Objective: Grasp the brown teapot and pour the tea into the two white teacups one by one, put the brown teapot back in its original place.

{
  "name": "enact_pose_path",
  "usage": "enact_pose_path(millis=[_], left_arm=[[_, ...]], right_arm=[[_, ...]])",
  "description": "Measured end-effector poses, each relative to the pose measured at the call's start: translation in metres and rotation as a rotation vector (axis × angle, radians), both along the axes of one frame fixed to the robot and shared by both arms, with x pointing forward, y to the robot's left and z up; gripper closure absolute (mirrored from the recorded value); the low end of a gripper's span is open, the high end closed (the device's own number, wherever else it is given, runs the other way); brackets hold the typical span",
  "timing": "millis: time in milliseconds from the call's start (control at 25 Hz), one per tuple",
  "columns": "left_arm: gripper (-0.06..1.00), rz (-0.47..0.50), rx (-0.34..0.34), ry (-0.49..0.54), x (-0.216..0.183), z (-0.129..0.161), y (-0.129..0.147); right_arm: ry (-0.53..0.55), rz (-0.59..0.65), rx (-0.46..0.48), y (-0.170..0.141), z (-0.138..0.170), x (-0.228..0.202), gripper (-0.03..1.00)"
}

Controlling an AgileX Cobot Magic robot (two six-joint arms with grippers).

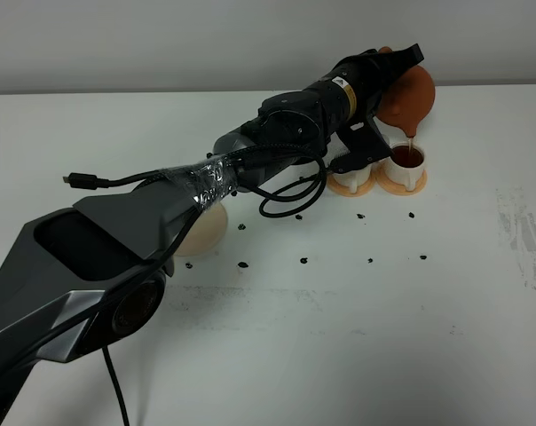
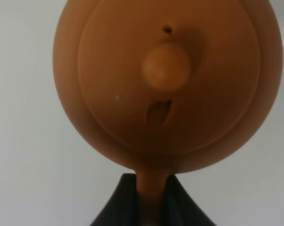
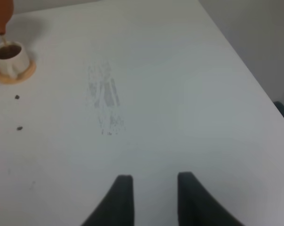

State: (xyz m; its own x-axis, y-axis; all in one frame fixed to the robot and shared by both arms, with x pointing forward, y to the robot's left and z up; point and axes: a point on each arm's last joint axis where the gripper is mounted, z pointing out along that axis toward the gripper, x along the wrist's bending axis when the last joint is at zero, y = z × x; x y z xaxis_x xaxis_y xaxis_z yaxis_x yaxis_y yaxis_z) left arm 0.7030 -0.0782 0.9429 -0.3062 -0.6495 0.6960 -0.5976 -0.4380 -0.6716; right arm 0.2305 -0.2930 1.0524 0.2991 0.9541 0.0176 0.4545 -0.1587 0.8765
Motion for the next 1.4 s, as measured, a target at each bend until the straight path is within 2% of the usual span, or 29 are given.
enact_pose_path(millis=[160,360,480,680,800,1000,1120,1400], left_arm=[[0.86,0.066,-0.069,0.077,0.002,-0.001,0.003],[0.86,0.194,-0.122,0.176,0.005,-0.003,0.011],[0.86,0.269,-0.182,0.257,0.005,0.000,0.015],[0.86,0.383,-0.287,0.396,0.003,0.014,0.022],[0.86,0.460,-0.326,0.474,-0.001,0.029,0.029],[0.86,0.587,-0.422,0.706,-0.017,0.057,0.038],[0.86,0.612,-0.463,0.834,-0.035,0.070,0.040],[0.86,0.697,-0.542,1.118,-0.101,0.076,0.060]], right_arm=[[0.000,0.000,0.000,0.000,0.000,0.000,0.75],[0.000,0.000,0.000,0.000,0.000,0.000,0.75],[0.000,0.000,0.000,0.000,0.000,0.000,0.75],[0.000,0.000,0.000,0.000,0.000,0.000,0.75],[0.000,0.000,0.000,0.000,0.000,0.000,0.75],[0.000,0.000,0.000,0.000,0.000,0.000,0.75],[0.000,0.000,0.000,0.000,0.000,0.000,0.75],[0.000,0.000,0.000,0.000,0.000,0.000,0.75]])
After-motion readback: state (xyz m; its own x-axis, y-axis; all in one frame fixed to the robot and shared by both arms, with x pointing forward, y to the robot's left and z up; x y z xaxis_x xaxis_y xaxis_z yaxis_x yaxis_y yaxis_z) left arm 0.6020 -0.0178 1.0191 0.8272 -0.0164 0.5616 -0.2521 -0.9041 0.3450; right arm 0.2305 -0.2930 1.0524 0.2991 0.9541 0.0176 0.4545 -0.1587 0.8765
